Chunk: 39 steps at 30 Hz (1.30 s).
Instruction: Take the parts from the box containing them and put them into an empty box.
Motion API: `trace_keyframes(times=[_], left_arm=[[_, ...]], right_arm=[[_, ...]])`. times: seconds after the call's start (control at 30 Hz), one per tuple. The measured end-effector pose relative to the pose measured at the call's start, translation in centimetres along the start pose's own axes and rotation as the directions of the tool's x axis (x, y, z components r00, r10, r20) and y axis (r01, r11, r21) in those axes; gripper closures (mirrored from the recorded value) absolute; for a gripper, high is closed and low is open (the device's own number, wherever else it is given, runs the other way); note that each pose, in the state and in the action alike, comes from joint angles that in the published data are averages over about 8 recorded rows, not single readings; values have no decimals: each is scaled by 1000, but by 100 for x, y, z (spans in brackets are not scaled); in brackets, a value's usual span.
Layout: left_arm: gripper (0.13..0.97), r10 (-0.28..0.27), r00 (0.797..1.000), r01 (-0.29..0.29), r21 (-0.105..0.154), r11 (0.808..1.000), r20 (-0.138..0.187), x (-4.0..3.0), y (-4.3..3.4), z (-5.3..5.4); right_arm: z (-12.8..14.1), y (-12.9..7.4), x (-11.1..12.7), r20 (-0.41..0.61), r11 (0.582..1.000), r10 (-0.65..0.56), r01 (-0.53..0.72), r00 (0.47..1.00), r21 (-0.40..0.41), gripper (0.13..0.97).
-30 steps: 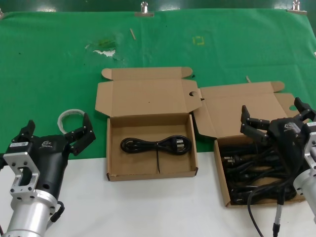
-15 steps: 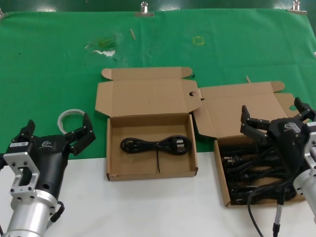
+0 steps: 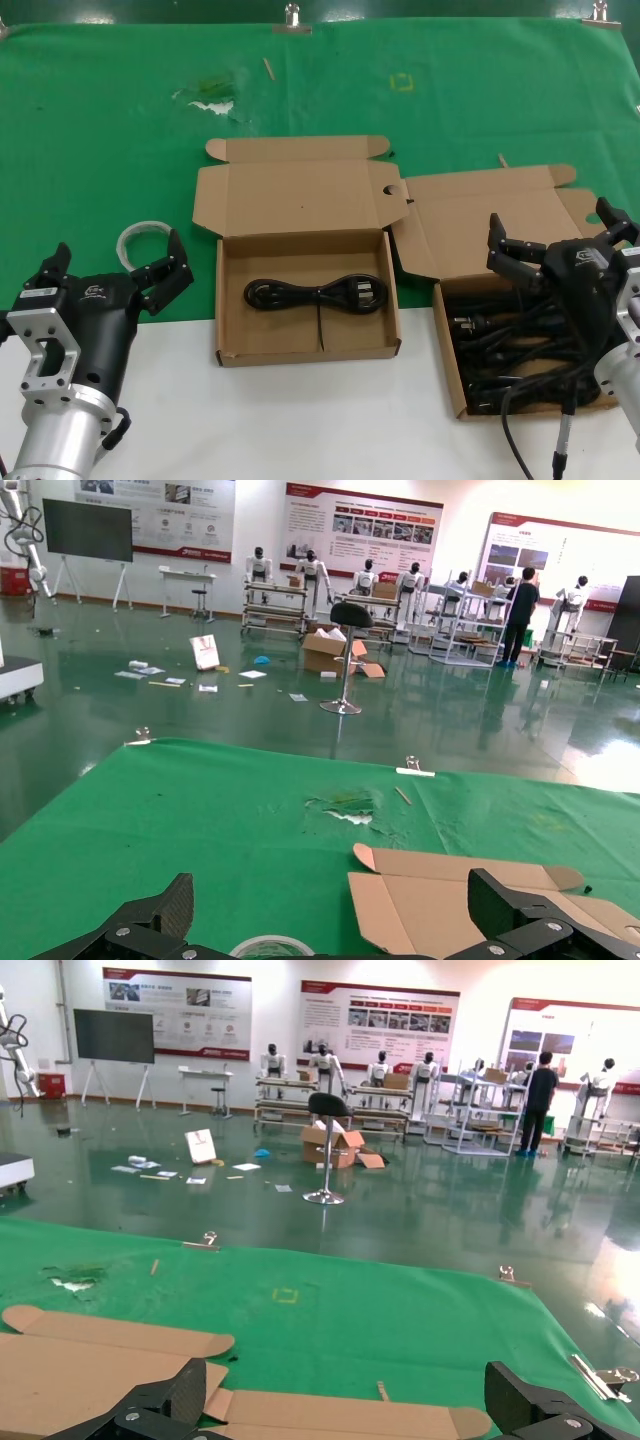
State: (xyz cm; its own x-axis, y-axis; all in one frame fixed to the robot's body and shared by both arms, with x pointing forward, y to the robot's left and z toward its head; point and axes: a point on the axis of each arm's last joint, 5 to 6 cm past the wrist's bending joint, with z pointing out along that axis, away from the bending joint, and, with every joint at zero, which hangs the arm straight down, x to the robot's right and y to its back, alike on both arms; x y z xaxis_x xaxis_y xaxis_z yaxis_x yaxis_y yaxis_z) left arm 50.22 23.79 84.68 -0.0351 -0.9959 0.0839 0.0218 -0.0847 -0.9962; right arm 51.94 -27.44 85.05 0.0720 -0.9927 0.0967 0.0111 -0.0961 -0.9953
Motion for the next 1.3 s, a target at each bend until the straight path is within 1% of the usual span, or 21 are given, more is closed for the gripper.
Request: trace_keyframes(times=[1.3], left_arm=[[132,0,1000,0,0,1000,0,0,0,0]], right_arm=[[0,0,0,0,1000,0,0,1000,0,130]])
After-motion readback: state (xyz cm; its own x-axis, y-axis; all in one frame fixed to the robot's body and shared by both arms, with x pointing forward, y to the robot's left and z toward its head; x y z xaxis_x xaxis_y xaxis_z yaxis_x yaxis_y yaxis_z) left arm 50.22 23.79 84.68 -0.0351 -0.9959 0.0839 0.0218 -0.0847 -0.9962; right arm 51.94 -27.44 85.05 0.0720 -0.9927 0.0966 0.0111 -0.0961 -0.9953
